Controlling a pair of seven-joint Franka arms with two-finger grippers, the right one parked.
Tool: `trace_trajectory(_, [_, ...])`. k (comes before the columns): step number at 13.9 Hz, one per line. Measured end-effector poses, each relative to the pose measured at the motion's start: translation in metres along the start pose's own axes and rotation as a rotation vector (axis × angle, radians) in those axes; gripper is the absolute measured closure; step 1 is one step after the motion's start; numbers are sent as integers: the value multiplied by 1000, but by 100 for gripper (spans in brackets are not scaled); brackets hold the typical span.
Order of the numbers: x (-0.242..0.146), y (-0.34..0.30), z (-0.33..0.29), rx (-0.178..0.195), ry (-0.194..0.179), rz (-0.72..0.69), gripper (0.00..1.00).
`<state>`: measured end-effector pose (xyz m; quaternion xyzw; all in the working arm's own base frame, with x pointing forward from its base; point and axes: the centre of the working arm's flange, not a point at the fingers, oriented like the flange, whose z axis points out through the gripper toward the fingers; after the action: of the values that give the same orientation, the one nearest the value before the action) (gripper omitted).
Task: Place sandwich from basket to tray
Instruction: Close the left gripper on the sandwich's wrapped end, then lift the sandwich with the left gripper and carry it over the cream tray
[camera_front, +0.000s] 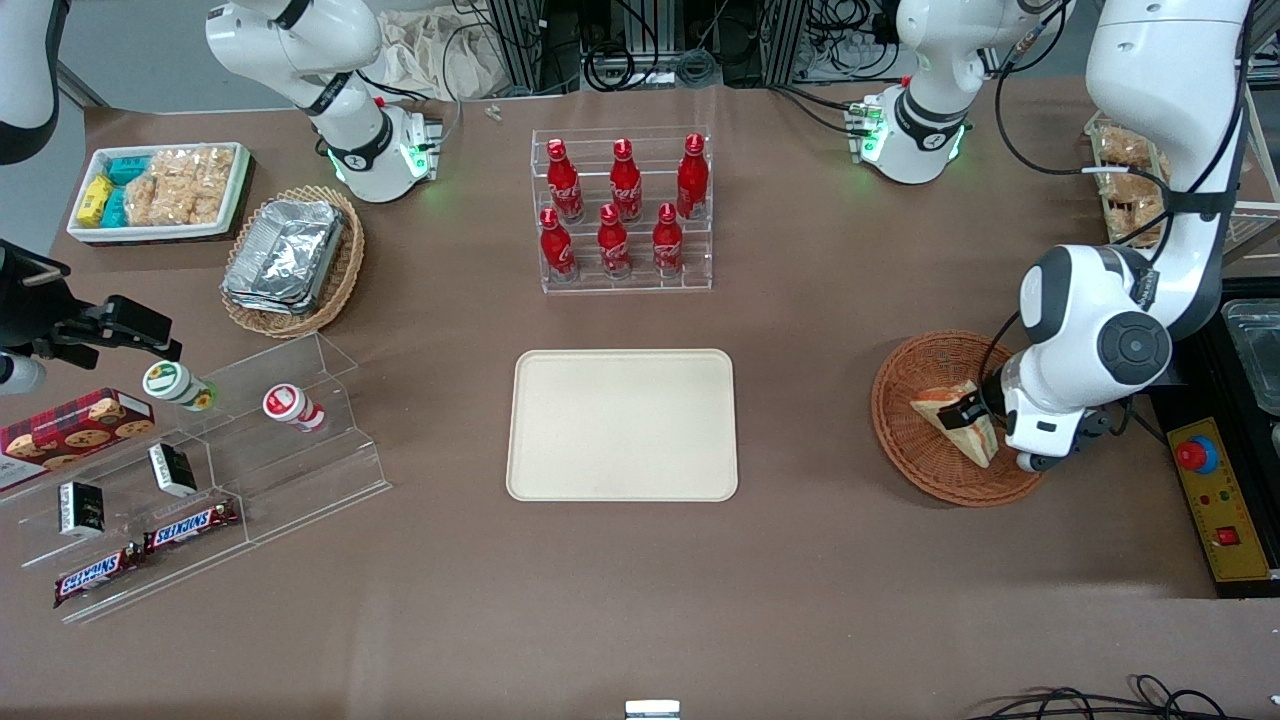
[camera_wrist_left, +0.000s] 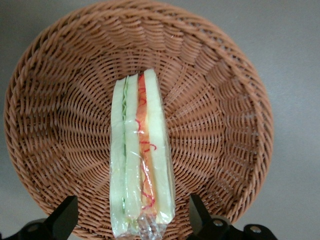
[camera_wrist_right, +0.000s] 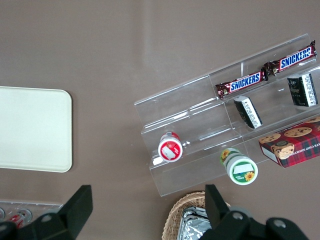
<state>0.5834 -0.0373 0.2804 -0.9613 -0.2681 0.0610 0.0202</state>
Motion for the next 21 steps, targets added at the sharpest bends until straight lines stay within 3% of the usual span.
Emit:
trace_trajectory(7, [1, 2, 24, -7, -6, -98, 0])
trace_trajectory(8, [1, 2, 27, -8, -6, -107, 7])
trace_trajectory(13, [2, 3, 31, -10, -3, -116, 58])
trace_trajectory(15, [4, 4, 28, -10, 4, -115, 66])
trace_trajectory(18, [14, 9, 4, -15, 16, -133, 69])
trace_trajectory(21, [27, 15, -68, 32, -22, -136, 81])
